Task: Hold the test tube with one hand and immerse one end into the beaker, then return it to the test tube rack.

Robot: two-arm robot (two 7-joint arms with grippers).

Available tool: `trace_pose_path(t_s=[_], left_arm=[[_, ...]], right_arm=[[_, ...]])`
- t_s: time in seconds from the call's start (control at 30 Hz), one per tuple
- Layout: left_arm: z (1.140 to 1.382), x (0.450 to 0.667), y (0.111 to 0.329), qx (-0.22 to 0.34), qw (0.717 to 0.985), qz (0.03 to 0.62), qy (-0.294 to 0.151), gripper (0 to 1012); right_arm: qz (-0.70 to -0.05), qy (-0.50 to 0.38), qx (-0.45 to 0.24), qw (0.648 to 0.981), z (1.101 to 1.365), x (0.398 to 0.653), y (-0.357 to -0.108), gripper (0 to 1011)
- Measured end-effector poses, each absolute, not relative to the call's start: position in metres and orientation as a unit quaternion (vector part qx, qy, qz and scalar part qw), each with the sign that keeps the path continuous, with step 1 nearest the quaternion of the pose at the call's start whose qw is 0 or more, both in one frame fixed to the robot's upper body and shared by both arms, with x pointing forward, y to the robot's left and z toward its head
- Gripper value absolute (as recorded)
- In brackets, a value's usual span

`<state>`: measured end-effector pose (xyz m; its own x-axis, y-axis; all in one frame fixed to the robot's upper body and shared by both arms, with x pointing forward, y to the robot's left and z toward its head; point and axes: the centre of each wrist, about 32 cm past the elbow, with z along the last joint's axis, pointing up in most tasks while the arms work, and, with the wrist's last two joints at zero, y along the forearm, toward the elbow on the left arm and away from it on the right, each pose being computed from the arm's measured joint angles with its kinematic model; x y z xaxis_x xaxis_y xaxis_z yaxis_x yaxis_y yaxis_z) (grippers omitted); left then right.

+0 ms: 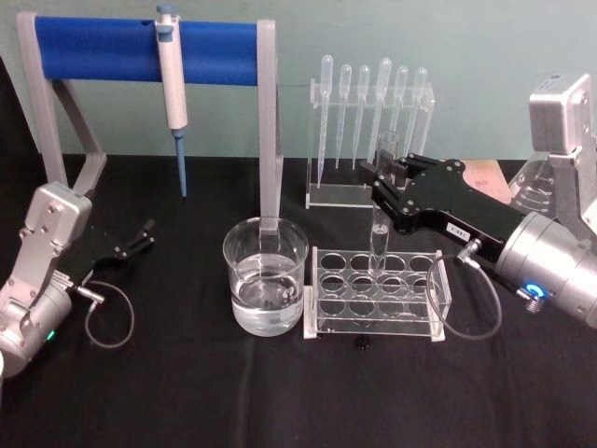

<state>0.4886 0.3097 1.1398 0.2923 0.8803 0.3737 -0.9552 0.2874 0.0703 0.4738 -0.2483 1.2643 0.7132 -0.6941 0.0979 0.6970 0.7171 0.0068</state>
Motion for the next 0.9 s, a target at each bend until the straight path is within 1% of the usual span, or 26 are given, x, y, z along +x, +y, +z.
trace_pose_path(t_s=[0.9], left_arm=[[1.1398,0.4886,0.3097,0.141,0.791,0.580,-0.132,1000]], right_arm=[[-0.376,-0.047,-0.015,0.925,1.2644,0.4738,-0.2483,225]])
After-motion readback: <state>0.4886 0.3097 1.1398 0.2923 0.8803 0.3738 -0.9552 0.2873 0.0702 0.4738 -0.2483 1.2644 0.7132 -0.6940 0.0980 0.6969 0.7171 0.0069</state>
